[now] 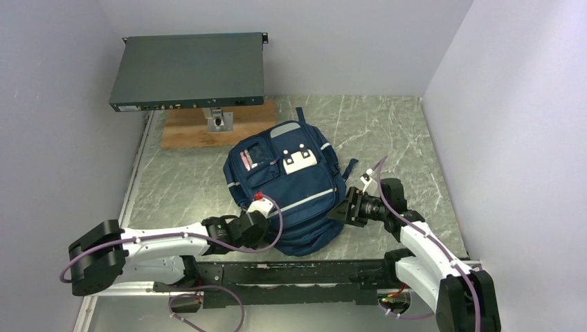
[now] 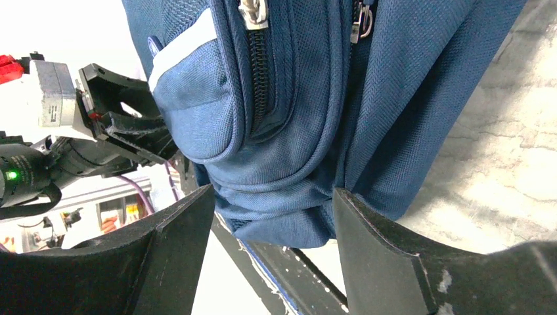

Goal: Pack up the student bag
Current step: Zip the student bag at the center of the board.

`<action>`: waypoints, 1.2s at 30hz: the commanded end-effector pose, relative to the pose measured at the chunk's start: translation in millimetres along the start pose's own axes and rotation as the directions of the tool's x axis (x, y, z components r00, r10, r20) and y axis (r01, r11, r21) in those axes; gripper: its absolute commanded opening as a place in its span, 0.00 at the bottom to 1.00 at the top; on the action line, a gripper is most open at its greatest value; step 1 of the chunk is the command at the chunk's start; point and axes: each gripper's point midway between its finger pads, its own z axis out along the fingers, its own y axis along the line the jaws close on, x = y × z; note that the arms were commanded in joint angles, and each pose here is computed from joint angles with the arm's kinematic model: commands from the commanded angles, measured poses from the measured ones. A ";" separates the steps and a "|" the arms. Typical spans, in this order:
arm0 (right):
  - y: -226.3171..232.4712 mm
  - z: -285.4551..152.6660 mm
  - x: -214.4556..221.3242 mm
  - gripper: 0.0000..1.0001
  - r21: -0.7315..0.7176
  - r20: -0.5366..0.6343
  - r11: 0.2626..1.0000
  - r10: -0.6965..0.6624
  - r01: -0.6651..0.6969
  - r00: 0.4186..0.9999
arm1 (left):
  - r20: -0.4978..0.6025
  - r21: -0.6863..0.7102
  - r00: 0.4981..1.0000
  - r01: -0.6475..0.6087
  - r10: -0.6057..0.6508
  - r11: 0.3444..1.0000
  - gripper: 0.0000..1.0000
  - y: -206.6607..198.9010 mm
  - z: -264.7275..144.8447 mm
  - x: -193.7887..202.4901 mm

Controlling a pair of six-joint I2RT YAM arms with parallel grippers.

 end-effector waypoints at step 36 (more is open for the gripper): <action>26.0 30.7 -9.6 0.60 0.360 0.131 0.926 -0.170 0.112 0.977 | -0.127 0.749 0.987 0.160 -0.098 0.643 0.40 -141.9 -70.9 -24.9</action>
